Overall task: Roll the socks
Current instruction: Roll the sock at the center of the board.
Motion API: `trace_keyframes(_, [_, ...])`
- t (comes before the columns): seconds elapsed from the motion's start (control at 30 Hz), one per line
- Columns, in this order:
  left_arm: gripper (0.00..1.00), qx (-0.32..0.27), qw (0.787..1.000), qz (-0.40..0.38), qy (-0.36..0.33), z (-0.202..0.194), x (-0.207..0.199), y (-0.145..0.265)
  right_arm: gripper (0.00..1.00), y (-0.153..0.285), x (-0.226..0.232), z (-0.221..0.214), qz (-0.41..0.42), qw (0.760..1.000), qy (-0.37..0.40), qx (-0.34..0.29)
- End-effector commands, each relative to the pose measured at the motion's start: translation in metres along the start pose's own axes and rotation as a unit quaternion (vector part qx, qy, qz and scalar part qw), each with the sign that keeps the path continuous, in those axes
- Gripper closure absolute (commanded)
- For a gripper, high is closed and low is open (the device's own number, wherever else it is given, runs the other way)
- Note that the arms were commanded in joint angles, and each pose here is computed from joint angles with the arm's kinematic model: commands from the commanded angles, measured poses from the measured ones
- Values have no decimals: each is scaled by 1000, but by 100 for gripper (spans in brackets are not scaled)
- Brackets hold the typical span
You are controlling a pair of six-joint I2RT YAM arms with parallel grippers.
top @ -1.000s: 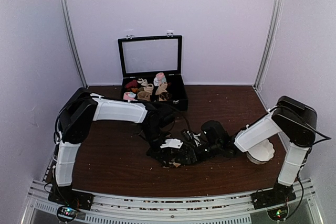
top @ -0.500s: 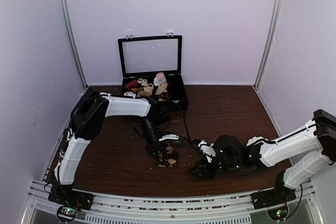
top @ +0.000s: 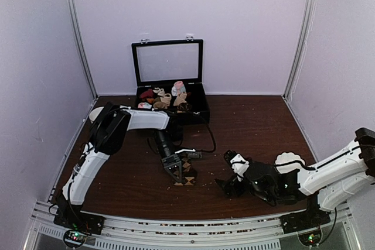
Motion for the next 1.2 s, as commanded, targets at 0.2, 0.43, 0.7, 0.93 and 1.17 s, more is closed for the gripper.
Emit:
trace_keyframes(0.2, [81, 35, 999, 11, 9, -14, 24, -8, 22, -9, 97, 21, 204, 950, 223, -74])
trace_keyframes(0.43, [81, 37, 999, 8, 11, -14, 25, -9, 43, -46, 132, 23, 284, 917, 273, -59])
trace_keyframes(0.7, [80, 36, 999, 5, 6, -14, 24, -8, 49, -77, 123, 13, 284, 910, 301, -28])
trace_keyframes(0.93, [79, 37, 999, 0, 4, -15, 23, -8, 55, -93, 116, 2, 278, 907, 316, -2])
trace_keyframes(1.17, [74, 40, 999, -12, -13, -16, 17, -8, 65, -103, 108, -30, 285, 904, 314, 51])
Point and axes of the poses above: each gripper's point midway between its finger pads, its own y axis back along the fingers, its own x axis along the line the jaws close on, z = x × y, the point moved 2 cm from there along y, back along the fingers, and after that the axes turned 2 degrees about y, right-handed, at the moved point
